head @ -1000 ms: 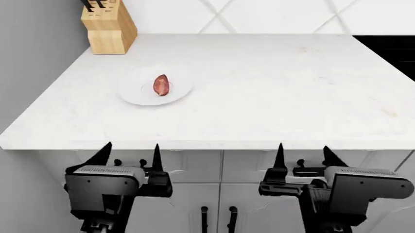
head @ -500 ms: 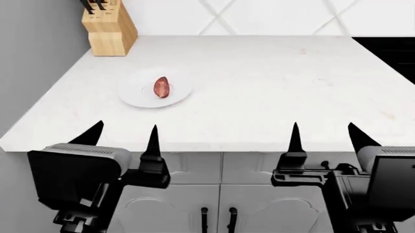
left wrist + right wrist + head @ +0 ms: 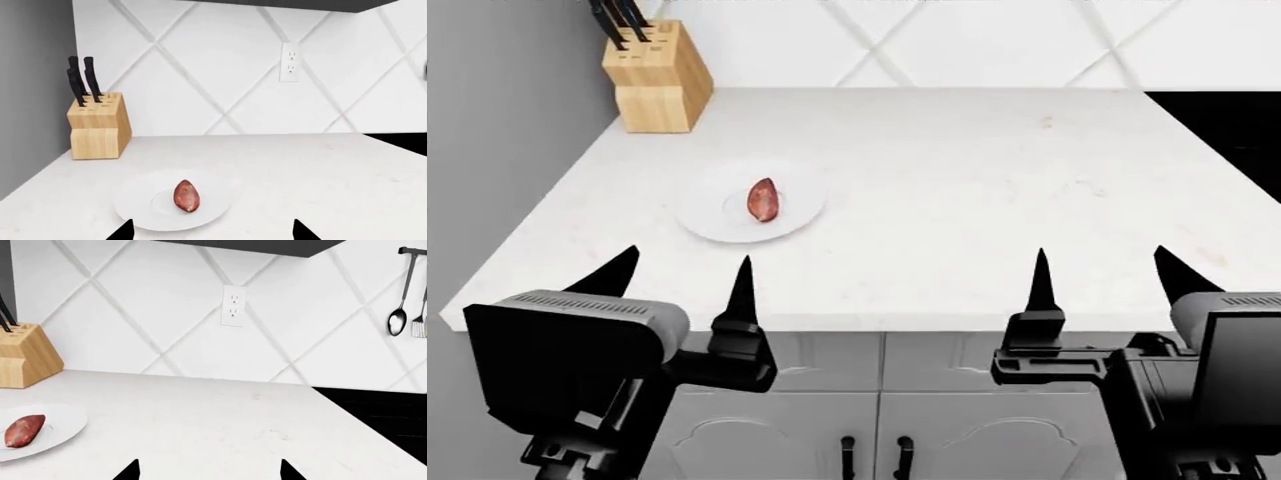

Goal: Place the sweet potato on the top rack of the oven.

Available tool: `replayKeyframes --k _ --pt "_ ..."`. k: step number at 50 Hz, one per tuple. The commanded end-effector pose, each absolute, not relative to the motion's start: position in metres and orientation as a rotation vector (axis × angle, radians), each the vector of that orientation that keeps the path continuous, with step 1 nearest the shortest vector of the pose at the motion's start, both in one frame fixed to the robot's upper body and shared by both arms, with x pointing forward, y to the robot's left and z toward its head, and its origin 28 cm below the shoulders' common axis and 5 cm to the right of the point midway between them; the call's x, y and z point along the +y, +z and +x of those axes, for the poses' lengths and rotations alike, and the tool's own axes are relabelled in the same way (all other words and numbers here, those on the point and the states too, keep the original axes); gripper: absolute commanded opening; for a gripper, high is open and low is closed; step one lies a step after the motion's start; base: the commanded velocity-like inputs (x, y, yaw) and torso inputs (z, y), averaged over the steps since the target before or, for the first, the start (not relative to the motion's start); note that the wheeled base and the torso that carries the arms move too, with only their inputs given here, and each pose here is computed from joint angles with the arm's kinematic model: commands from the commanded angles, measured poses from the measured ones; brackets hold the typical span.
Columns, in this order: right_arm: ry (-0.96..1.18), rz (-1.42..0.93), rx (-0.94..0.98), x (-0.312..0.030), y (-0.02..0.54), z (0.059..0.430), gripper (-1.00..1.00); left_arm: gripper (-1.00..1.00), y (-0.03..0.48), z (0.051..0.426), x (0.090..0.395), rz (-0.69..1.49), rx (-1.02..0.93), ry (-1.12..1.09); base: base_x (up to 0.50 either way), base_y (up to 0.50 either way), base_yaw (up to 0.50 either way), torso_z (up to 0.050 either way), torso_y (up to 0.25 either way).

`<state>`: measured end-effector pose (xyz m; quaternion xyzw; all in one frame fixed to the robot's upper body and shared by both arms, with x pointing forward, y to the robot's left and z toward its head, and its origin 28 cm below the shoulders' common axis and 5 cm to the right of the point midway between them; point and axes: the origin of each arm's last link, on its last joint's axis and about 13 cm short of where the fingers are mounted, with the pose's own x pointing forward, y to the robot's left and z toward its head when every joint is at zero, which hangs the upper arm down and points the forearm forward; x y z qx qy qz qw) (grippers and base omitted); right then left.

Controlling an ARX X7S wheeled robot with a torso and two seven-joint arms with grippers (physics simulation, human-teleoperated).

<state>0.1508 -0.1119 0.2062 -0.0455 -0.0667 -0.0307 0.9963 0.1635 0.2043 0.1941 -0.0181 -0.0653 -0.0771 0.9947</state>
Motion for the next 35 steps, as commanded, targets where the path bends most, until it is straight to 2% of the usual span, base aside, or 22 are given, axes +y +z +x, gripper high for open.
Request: replayKeyframes --k 1,12,22,35 --pt "-0.062 -0.102 -0.130 -0.1124 0.2095 0.1505 1.00 1.00 0.1977 0.1619 0.2043 -0.039 -0.121 -0.163 0.00 0.00 0.00 0.050 0.008" --pt "-0.077 -0.111 -0.132 -0.1136 0.2112 0.1531 1.00 1.00 0.1992 0.1638 0.2052 -0.063 -0.107 -0.159 0.00 0.00 0.00 0.050 0.008" --pt "-0.068 -0.084 -0.117 -0.1143 0.2114 0.1531 1.00 1.00 0.2034 0.1657 0.2042 -0.074 -0.077 -0.132 0.02 0.00 0.00 0.001 0.000" --pt "-0.066 -0.087 -0.107 -0.1149 0.2114 0.1546 1.00 1.00 0.2028 0.1677 0.2016 -0.059 -0.052 -0.142 0.23 0.00 0.00 0.000 0.000"
